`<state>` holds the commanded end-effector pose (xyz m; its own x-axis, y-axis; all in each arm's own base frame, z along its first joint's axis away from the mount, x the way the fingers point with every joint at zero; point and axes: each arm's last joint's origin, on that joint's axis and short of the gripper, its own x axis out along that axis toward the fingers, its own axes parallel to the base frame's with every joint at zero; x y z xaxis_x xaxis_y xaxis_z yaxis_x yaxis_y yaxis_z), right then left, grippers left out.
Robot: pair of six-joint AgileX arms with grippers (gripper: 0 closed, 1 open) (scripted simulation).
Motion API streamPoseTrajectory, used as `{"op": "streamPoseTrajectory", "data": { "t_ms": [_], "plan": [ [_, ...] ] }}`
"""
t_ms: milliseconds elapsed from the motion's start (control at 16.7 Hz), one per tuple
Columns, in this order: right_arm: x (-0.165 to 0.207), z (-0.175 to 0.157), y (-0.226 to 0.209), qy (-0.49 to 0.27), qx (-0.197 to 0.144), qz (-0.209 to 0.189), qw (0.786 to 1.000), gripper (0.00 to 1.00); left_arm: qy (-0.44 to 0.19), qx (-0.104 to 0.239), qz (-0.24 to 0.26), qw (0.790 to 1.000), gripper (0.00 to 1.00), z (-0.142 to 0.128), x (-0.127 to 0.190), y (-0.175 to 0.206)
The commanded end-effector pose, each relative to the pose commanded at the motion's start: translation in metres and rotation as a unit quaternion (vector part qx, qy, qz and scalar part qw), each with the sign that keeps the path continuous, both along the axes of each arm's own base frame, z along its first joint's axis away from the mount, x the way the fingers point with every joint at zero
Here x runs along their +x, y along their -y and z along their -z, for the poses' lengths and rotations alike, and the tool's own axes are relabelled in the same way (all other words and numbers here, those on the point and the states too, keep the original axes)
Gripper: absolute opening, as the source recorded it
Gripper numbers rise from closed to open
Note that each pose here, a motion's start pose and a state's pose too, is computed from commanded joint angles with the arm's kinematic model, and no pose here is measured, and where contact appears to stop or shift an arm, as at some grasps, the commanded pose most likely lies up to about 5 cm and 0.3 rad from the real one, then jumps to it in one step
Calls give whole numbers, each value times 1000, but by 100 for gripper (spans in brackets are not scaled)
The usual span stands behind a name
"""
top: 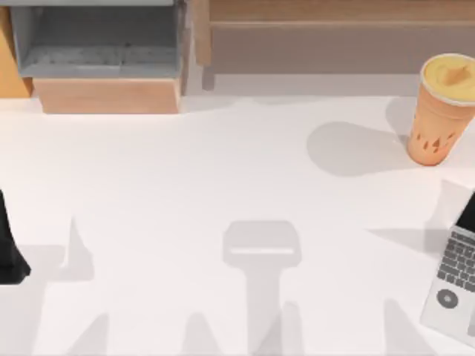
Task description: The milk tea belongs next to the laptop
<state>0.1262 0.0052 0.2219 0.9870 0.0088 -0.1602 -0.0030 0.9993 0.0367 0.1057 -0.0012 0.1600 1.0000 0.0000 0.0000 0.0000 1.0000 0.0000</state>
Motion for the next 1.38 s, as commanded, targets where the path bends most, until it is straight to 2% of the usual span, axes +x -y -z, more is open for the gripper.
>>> {"op": "streamPoseTrajectory", "data": {
  "t_ms": [180,420,840,1020,1380],
  "plan": [
    [36,-17,-6,-83,0,0,997,100,0,0,0,1000,100,0,0,0],
    [91,-13,-18,-194,-6,-1,981,100,0,0,0,1000,100,0,0,0],
    [177,1,-46,-303,-19,4,953,100,0,0,0,1000,100,0,0,0],
    [193,3,-53,-313,-21,5,949,100,0,0,0,1000,100,0,0,0],
    [194,4,-51,-313,-20,6,949,100,0,0,0,1000,100,0,0,0]
  ]
}}
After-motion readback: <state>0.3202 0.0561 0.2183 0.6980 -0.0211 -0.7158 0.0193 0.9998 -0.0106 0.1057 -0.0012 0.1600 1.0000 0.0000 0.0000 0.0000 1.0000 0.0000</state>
